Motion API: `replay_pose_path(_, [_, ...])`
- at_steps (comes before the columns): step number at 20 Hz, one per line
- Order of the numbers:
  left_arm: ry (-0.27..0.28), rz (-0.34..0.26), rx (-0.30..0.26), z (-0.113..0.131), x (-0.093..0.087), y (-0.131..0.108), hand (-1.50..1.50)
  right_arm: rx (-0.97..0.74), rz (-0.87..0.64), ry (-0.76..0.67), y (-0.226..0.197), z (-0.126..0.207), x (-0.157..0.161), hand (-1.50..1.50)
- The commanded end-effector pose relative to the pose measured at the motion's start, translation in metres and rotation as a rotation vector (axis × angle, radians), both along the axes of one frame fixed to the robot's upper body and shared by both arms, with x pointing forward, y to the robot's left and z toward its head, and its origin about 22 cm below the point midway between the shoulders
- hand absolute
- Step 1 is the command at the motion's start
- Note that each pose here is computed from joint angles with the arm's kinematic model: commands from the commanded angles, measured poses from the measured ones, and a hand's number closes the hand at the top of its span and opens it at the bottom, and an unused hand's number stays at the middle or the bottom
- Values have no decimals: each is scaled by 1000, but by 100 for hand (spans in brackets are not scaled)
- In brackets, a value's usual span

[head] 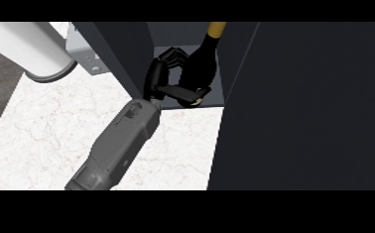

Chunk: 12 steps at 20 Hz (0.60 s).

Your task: Pick up the wine, place it into the cabinet and close the cabinet

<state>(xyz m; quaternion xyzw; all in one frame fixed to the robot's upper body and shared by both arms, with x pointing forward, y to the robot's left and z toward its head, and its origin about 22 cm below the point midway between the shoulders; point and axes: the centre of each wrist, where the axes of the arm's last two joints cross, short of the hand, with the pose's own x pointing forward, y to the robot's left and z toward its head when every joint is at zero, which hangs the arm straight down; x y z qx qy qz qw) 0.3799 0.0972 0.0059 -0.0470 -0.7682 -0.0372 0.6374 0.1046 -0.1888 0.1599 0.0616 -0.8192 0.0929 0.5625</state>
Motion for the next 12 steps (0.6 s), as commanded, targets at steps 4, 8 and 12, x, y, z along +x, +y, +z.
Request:
replay_pose_path(4, [48, 42, 133, 12, 22, -10, 150, 102, 84, -4, -8, 29, -23, -150])
replay_pose_path(8, [86, 81, 125, 13, 30, -6, 150, 116, 63, 9, -5, 24, -25, -150])
replay_pose_path(12, [115, 144, 52, -3, 28, 6, 150, 131, 82, -1, -6, 22, -28, -150])
